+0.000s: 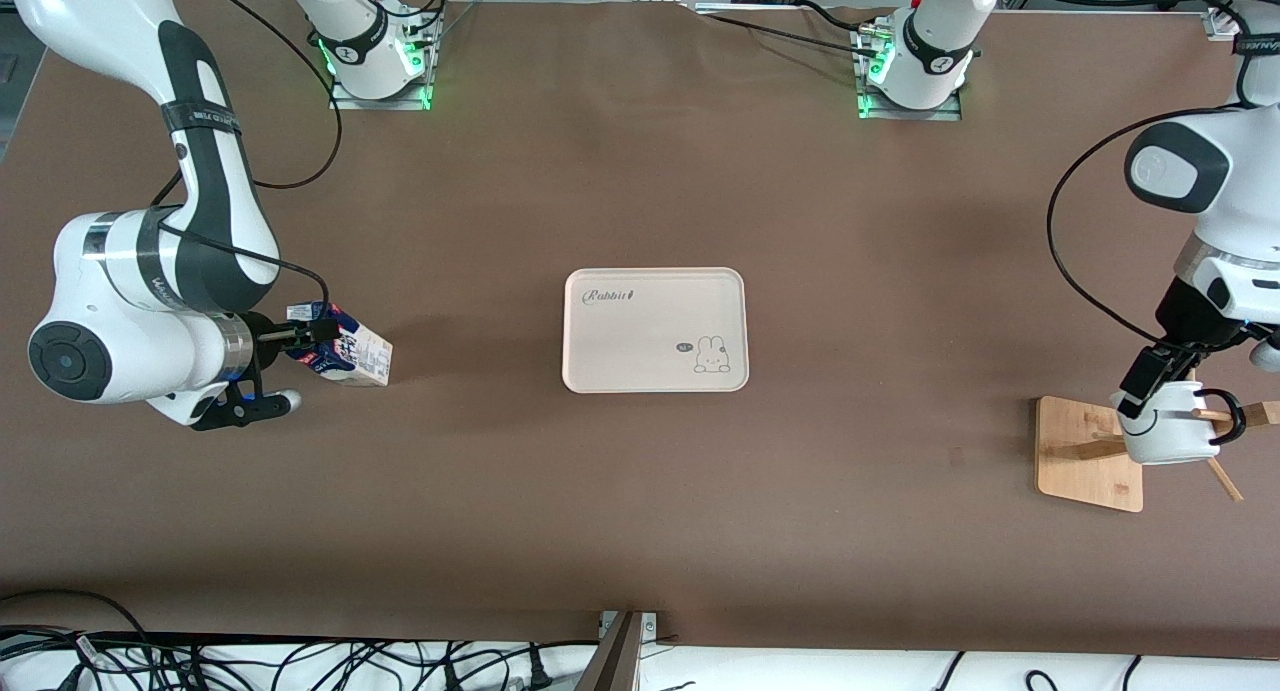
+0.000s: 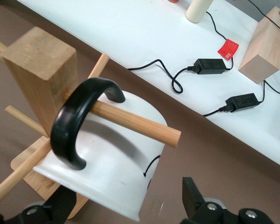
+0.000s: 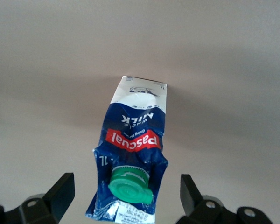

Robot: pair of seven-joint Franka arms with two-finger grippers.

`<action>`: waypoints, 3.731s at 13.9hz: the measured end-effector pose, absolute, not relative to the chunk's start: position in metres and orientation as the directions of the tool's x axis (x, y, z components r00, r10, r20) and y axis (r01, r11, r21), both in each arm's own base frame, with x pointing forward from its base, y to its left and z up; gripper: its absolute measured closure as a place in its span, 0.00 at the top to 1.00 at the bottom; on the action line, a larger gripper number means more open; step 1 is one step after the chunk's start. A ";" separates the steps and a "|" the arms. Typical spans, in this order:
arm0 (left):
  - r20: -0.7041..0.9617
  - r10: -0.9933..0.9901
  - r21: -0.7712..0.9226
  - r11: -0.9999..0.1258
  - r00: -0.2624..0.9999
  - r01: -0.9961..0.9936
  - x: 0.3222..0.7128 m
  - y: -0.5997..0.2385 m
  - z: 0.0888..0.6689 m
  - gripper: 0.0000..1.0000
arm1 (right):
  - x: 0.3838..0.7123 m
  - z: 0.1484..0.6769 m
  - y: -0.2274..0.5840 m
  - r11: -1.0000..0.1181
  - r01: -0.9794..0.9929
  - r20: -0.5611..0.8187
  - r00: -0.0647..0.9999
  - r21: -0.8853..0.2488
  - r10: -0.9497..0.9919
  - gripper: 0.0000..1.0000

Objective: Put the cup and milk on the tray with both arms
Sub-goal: 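Close the right gripper on the carton while the left gripper grasps the mug, then lift the carton with the right gripper while the left gripper lifts the mug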

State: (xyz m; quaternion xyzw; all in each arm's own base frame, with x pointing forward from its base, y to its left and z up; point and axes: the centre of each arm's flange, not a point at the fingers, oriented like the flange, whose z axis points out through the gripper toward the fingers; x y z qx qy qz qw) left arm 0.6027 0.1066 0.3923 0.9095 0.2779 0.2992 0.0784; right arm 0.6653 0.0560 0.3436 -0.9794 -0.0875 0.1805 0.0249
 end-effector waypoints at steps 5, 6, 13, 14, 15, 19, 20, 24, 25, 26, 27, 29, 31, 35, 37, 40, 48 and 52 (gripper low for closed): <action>0.511 0.550 0.319 -0.835 0.660 0.449 0.606 0.099 0.389 0.81 | 0.661 0.330 0.030 -0.989 0.123 -0.378 0.914 -0.082 0.145 1.00; 0.512 0.550 0.319 -0.835 0.660 0.449 0.606 0.099 0.389 0.75 | 0.661 0.329 0.028 -0.989 0.120 -0.379 0.914 -0.082 0.142 1.00; 0.513 0.550 0.319 -0.835 0.659 0.448 0.607 0.099 0.390 0.30 | 0.658 0.324 0.040 -0.987 0.135 -0.389 0.907 -0.090 0.160 1.00; 0.513 0.550 0.320 -0.835 0.659 0.448 0.607 0.098 0.390 0.30 | 0.658 0.321 0.045 -0.986 0.142 -0.392 0.904 -0.092 0.167 1.00; 0.514 0.549 0.320 -0.835 0.659 0.447 0.607 0.098 0.390 0.24 | 0.657 0.319 0.050 -0.984 0.150 -0.396 0.902 -0.092 0.175 1.00; 0.522 0.543 0.324 -0.839 0.658 0.436 0.609 0.093 0.394 0.09 | 0.656 0.315 0.063 -0.982 0.167 -0.401 0.896 -0.092 0.190 0.90; 0.522 0.543 0.324 -0.839 0.658 0.436 0.609 0.093 0.394 0.09 | 0.656 0.315 0.063 -0.982 0.167 -0.401 0.896 -0.093 0.190 0.80; 0.519 0.540 0.325 -0.842 0.663 0.431 0.609 0.089 0.395 0.09 | 0.656 0.315 0.061 -0.983 0.159 -0.401 0.898 -0.091 0.182 0.39; 0.514 0.538 0.325 -0.843 0.668 0.428 0.610 0.088 0.397 0.09 | 0.656 0.315 0.060 -0.983 0.157 -0.401 0.898 -0.091 0.180 0.31; 0.503 0.535 0.325 -0.845 0.678 0.426 0.612 0.085 0.400 0.09 | 0.656 0.315 0.060 -0.984 0.152 -0.401 0.899 -0.091 0.176 0.29; 0.488 0.532 0.325 -0.846 0.692 0.422 0.614 0.083 0.404 0.09 | 0.656 0.316 0.061 -0.985 0.144 -0.401 0.900 -0.093 0.169 0.26; 0.464 0.522 0.327 -0.852 0.716 0.410 0.618 0.075 0.414 0.09 | 0.657 0.318 0.062 -0.989 0.122 -0.397 0.906 -0.089 0.148 0.25; 0.448 0.510 0.328 -0.858 0.735 0.396 0.620 0.066 0.422 0.09 | 0.658 0.332 0.063 -0.989 0.119 -0.383 0.913 -0.088 0.143 0.24; 0.418 0.428 0.289 -0.899 0.801 0.329 0.620 0.035 0.439 0.09 | 0.651 0.385 0.076 -0.986 0.129 -0.340 0.927 -0.101 0.156 0.24; 0.366 0.380 0.265 -0.917 0.849 0.297 0.621 0.018 0.452 0.09 | 0.644 0.408 0.108 -0.987 0.121 -0.313 0.938 -0.109 0.149 0.24; 0.249 0.337 0.245 -0.929 0.908 0.278 0.620 0.005 0.472 0.09 | 0.630 0.427 0.178 -0.994 0.048 -0.290 0.954 -0.102 0.076 0.10; -0.050 0.234 0.192 -0.952 0.971 0.239 0.599 -0.019 0.493 0.09 | 0.605 0.429 0.282 -0.995 -0.022 -0.246 0.969 -0.101 0.004 0.08; -0.221 0.200 0.158 -0.958 0.955 0.238 0.581 -0.022 0.476 0.09 | 0.593 0.427 0.319 -0.981 -0.037 -0.268 0.963 -0.193 0.017 0.08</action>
